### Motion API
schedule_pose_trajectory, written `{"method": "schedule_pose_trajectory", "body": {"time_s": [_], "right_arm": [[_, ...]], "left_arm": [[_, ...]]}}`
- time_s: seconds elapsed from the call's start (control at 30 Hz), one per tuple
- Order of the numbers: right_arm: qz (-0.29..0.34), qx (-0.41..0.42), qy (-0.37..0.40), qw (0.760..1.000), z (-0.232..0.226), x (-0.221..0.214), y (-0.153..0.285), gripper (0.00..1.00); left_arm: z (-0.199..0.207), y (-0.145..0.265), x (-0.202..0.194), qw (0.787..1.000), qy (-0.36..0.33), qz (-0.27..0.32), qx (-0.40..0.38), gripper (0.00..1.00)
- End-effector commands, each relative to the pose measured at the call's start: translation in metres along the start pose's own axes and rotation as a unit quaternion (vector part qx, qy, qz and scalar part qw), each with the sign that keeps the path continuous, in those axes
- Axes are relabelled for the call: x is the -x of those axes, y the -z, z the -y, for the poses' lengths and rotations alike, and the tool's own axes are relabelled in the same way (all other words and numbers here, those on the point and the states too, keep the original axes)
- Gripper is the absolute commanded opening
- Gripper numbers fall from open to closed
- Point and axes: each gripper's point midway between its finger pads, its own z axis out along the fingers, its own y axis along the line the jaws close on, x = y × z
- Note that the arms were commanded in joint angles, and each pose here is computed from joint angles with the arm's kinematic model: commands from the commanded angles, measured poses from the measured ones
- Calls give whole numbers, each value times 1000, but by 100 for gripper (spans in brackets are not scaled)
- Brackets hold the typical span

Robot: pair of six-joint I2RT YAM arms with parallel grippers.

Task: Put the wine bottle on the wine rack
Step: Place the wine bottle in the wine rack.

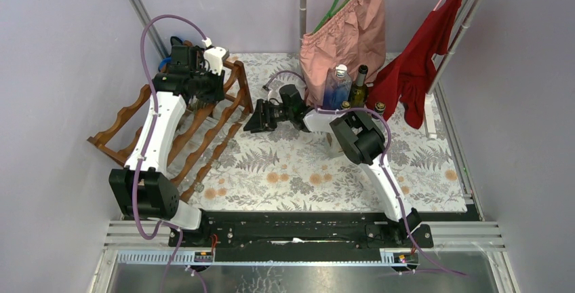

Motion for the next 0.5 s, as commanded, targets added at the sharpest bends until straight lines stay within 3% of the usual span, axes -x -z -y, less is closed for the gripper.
{"method": "schedule_pose_trajectory", "body": {"time_s": [0.0, 0.27, 0.47], "right_arm": [[39, -3, 73, 997, -48, 46, 21, 67], [30, -51, 85, 995, -31, 46, 24, 73], [26, -17, 77, 997, -38, 44, 26, 61]], "left_arm": [[28, 5, -34, 996, 44, -59, -51, 13], [28, 4, -33, 996, 44, -58, -52, 13], [28, 4, -32, 996, 46, -58, -53, 13]]}}
